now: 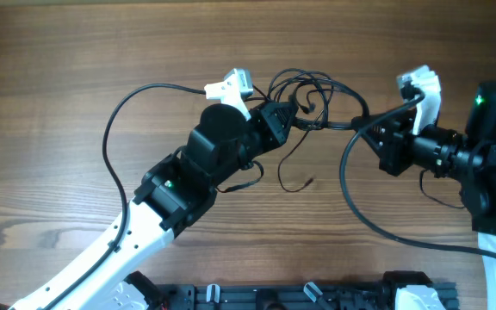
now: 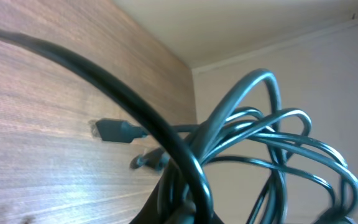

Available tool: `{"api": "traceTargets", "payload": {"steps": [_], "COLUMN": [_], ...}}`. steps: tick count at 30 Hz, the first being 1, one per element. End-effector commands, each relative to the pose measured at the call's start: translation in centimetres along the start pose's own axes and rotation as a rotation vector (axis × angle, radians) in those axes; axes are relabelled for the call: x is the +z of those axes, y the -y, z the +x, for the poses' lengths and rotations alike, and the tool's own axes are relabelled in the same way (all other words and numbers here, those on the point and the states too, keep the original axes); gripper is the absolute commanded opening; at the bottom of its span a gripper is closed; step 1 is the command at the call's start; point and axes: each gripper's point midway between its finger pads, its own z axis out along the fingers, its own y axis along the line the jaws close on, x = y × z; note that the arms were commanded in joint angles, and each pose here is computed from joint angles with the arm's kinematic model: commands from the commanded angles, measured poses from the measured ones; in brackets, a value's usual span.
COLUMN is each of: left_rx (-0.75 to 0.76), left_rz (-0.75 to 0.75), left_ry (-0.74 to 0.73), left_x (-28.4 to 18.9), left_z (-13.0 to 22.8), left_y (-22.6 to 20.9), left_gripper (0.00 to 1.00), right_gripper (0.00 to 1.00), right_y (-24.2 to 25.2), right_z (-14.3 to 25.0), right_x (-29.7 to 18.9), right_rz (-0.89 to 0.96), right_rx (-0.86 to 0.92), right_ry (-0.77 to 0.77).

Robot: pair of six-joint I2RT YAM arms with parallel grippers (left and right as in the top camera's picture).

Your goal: Untangle cables

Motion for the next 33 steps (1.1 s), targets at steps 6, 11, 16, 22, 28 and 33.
{"api": "traceTargets", "payload": {"steps": [6, 11, 16, 22, 28, 33], "left_rx": [0.09, 0.367, 0.582, 0.652, 0.648, 0.644], "left_rz": [-0.008, 0.086, 0.127, 0.071, 0.038, 0.037], "left_ry": [0.125, 0.131, 0.148, 0.188, 0.195, 0.174], "left_x": [-1.6, -3.5, -5.5, -6.5, -6.5, -6.4], "left_z": [-3.4, -3.4, -3.3, -4.0, -4.2, -3.8], "left_y": [0.0, 2.9, 4.5, 3.8, 3.2, 3.0], "left_gripper": [0.04, 0.04, 0.04, 0.04, 0.04, 0.04], "right_gripper": [0.04, 0.04, 0.05, 0.67, 0.9, 0.91], "right_y": [7.6, 10.4, 10.5, 8.4, 5.2, 3.5], "right_z": [1.4, 3.5, 3.7, 3.4, 3.2, 2.3], "right_x": [-2.5, -3.7, -3.1, -1.7, -0.5, 0.0], "right_rz": [0.477, 0.66, 0.648, 0.49, 0.278, 0.166], "right_rx": [0.34, 0.445, 0.455, 0.309, 0.095, 0.018], "right_ry": [0.026, -0.017, -0.04, -0.094, -0.135, -0.107]}}
